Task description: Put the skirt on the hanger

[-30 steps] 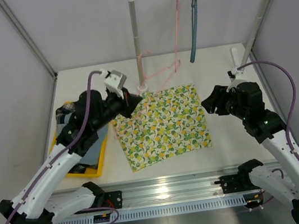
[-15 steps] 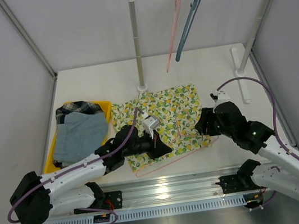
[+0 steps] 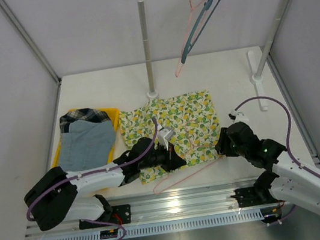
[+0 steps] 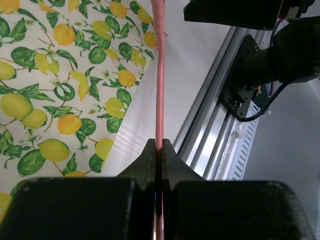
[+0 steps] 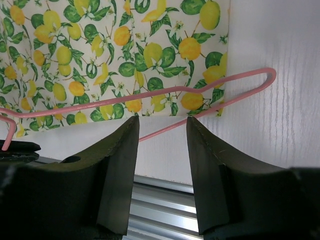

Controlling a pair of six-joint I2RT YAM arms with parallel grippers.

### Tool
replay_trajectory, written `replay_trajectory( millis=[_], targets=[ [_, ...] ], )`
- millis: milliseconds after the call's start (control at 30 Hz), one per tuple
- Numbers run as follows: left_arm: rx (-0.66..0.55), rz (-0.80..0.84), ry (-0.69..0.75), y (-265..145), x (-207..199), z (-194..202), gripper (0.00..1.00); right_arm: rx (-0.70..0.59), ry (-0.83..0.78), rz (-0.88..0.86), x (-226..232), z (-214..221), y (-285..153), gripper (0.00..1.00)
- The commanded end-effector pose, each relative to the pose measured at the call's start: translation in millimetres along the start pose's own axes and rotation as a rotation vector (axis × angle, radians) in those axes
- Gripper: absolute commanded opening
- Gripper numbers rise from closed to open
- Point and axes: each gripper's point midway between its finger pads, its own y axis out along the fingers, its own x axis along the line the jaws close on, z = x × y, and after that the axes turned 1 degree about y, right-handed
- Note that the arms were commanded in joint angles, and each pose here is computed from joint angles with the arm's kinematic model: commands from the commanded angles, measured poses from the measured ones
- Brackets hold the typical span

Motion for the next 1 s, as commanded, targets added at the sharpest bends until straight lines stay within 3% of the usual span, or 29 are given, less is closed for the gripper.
replay_trajectory(
  millis=[0, 333, 567, 967],
  targets=[
    [-0.046, 0.026, -0.018, 5, -1, -2, 0.0, -0.022, 0.035, 0.013, -1, 1, 9, 0.48],
    [-0.003, 0.053, -0.046, 6, 3, 19, 0.0, 0.005, 0.05, 0.061, -17, 23, 30, 0.49],
    [-0.015, 0.184, -0.071, 5, -18, 14, 0.0, 0.026, 0.036, 0.088, -23, 31, 38, 0.5],
    [-0.006, 0.252, -0.177, 6, -14, 11, 0.0, 0.01, 0.021, 0.115, -28, 26, 31, 0.54]
  ],
)
